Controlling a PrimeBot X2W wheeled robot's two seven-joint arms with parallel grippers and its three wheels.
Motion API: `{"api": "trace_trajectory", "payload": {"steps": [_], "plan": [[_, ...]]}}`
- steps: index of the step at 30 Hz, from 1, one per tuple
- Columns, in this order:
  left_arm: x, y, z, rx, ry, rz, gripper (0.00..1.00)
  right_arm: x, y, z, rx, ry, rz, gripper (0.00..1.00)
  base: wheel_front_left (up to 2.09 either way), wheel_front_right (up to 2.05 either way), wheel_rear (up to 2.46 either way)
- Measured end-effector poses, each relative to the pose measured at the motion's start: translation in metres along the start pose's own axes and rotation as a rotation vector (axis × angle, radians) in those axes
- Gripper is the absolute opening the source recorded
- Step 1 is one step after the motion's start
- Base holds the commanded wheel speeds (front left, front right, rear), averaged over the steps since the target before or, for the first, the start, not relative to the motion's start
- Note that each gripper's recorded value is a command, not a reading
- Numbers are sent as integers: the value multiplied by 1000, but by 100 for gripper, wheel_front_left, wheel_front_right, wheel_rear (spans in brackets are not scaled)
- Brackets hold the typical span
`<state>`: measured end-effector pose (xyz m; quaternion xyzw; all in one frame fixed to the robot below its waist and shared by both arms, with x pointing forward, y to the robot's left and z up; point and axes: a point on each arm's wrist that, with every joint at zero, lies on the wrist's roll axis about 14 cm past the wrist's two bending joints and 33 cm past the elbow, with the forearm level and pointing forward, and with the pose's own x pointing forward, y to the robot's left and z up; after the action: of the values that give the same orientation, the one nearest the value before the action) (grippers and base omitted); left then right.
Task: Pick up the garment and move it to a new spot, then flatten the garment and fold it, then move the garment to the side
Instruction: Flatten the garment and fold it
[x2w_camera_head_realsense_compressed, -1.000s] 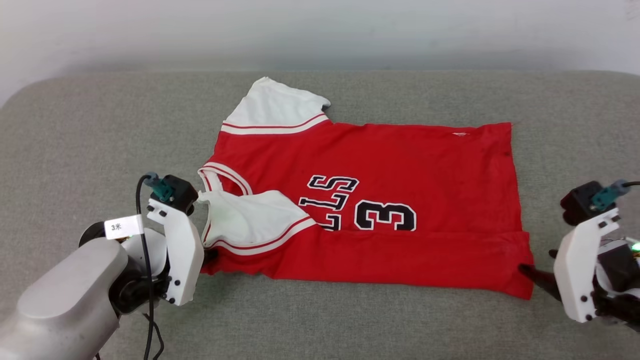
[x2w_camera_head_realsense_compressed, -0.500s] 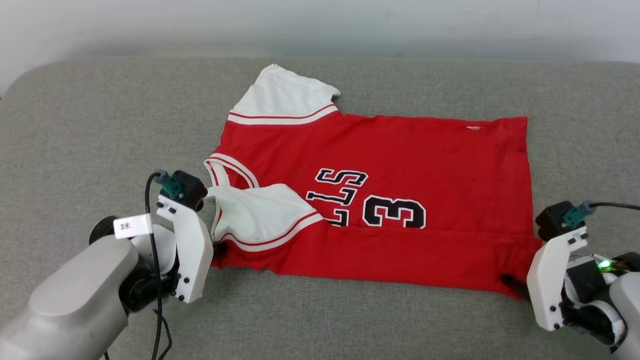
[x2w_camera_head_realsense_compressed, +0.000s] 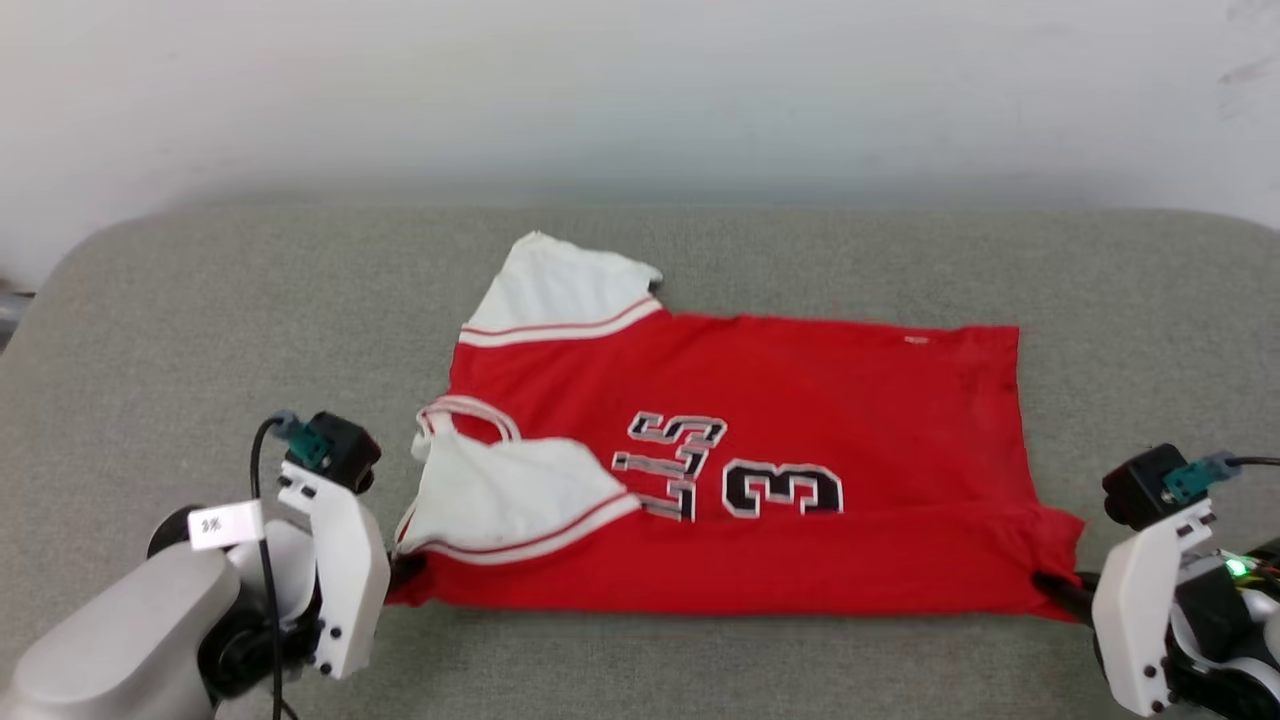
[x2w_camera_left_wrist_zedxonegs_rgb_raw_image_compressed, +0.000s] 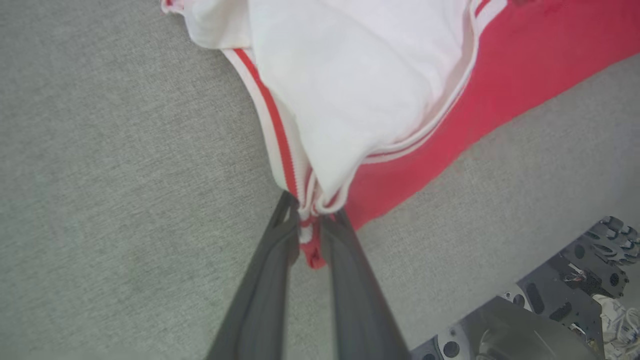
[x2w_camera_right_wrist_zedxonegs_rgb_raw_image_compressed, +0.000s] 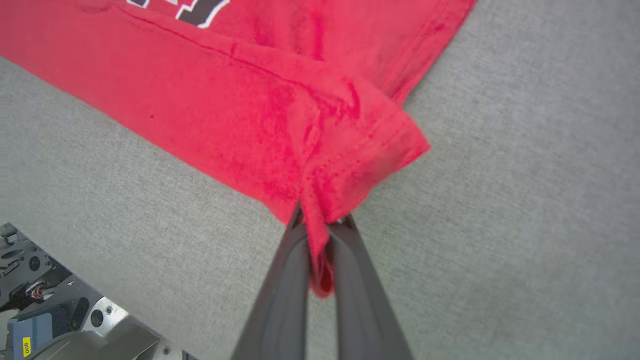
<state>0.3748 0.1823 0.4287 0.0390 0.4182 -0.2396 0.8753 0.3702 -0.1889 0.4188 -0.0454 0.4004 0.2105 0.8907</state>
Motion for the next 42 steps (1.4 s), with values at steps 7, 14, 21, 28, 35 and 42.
{"api": "trace_trajectory", "payload": {"steps": [7, 14, 21, 28, 35, 42], "plan": [[-19, -13, -18, -3, -2, -7, 0, -31, -2, 0, -13, -49, -9, 0, 0, 0, 0], [-19, -30, -47, -53, 32, -36, 0, -40, -5, -34, 26, 40, -20, 0, 0, 0, 0], [-6, -28, -73, -111, 101, -29, 0, -24, 1, -62, 81, 117, -13, 0, 0, 0, 0], [2, -24, -79, -143, 90, -12, 100, -12, 4, -63, 102, 60, -27, 100, 0, 0, 0], [-13, -5, -53, -126, -56, 53, 100, -24, -7, -7, 123, -268, -102, 100, 0, 0, 0], [-28, 23, 12, -51, -281, 151, 100, -50, -8, 57, 83, -627, -193, 100, 0, 0, 0]]}}
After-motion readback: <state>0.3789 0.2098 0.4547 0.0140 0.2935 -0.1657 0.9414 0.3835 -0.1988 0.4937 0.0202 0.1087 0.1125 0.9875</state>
